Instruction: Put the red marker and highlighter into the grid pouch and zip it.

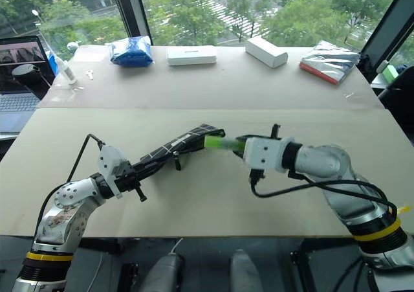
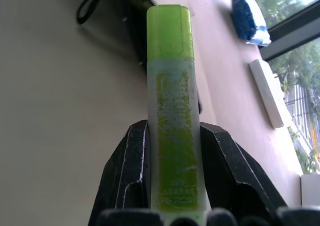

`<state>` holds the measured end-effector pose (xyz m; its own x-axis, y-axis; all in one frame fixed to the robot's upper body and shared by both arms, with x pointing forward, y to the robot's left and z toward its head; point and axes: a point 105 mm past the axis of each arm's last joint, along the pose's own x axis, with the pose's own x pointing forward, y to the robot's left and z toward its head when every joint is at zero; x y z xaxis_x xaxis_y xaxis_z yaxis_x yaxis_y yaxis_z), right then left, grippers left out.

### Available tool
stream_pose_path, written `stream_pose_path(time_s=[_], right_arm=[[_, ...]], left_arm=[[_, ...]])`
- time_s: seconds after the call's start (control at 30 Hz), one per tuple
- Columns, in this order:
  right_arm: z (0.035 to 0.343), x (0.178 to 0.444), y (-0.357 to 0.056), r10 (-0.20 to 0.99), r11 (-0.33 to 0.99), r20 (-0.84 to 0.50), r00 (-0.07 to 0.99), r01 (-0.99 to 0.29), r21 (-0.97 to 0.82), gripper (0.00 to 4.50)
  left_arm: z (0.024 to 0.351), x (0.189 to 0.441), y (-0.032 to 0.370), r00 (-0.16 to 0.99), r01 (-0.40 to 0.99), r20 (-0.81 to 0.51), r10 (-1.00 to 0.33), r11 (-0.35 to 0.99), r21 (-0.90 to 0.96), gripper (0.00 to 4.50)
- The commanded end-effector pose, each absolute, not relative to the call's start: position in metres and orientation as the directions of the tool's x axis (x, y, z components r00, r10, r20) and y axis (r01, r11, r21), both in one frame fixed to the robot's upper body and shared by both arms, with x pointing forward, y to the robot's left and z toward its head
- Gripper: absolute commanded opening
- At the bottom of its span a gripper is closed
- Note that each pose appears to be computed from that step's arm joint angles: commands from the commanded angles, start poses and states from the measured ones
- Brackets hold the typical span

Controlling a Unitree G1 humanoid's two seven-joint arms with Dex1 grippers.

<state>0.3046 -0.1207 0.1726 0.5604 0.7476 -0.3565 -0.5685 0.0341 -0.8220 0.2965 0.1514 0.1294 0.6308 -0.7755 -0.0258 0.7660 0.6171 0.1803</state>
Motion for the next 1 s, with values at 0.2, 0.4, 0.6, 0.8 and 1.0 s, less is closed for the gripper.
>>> stream_pose_path(time_s=[0.2,0.4,0.6,0.8,1.0], right_arm=[[0.193,0.317,-0.105,0.776,0.023,-0.279,0.566,-0.467,-0.884,1.02],[0.194,0.325,-0.106,0.761,0.005,-0.29,0.581,-0.451,-0.892,1.02],[0.186,0.339,-0.106,0.716,-0.059,-0.321,0.62,-0.404,-0.913,1.02],[0.187,0.348,-0.098,0.721,-0.054,-0.303,0.623,-0.387,-0.921,1.02],[0.194,0.345,-0.092,0.75,-0.005,-0.284,0.598,-0.424,-0.906,1.02]], left_arm=[[0.138,0.295,0.149,0.618,0.77,0.0,-0.786,0.605,0.205,0.0],[0.137,0.295,0.149,0.616,0.771,-0.003,-0.788,0.602,0.208,0.0],[0.138,0.296,0.149,0.613,0.773,-0.003,-0.79,0.598,0.212,0.0],[0.138,0.296,0.149,0.612,0.773,-0.005,-0.791,0.596,0.216,0.0],[0.139,0.295,0.15,0.613,0.772,-0.01,-0.79,0.596,0.22,0.0]])
